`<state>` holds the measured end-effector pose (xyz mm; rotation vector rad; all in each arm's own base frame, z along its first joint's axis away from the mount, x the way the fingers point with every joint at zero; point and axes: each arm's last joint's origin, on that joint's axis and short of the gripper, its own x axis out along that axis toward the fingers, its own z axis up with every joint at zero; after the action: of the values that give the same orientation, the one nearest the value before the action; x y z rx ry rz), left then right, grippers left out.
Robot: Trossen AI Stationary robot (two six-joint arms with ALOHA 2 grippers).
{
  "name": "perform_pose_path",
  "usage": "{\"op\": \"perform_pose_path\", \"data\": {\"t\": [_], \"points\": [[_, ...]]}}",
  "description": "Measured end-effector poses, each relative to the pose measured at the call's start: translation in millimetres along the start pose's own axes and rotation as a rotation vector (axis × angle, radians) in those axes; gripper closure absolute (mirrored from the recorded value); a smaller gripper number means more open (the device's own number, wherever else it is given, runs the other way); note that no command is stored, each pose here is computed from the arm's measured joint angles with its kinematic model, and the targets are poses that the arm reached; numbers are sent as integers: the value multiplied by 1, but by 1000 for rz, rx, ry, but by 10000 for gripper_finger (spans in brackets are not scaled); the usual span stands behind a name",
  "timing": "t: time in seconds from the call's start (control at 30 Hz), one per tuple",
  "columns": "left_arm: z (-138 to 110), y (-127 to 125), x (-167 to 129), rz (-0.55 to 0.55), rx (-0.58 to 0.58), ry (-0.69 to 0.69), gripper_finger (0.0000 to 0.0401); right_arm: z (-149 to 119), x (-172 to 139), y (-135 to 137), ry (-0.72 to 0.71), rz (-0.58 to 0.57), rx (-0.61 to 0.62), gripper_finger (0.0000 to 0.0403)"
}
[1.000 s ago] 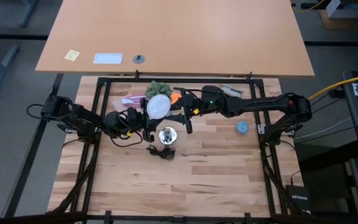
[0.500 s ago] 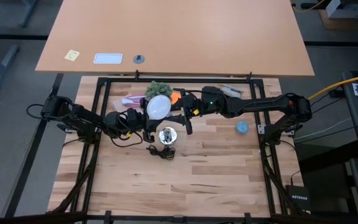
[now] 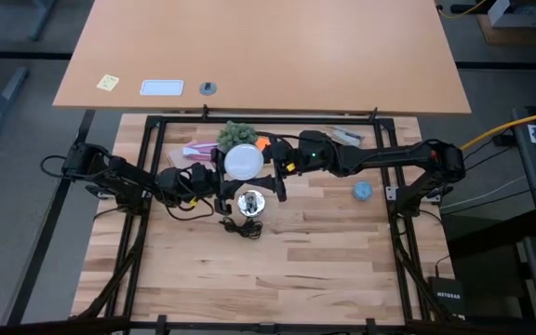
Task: Screw lightbulb
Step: Insert the lightbulb into the lamp
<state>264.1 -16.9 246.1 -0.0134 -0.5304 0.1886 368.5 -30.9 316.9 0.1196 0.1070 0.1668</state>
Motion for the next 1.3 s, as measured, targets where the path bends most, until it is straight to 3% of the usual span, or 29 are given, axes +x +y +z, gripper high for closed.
{"op": "perform_pose_path", "data": {"t": [0.67,0.87,1.1,1.3], "points": [[6,1,0,19,27,-44,231,7,-17,4,70,-47,16,143],[9,2,0,48,72,-53,231,17,-38,10,122,-81,28,143],[38,5,-3,101,108,-126,231,29,-71,20,198,-110,44,143],[58,5,-7,143,90,-110,231,29,-111,32,364,-116,39,143]]}}
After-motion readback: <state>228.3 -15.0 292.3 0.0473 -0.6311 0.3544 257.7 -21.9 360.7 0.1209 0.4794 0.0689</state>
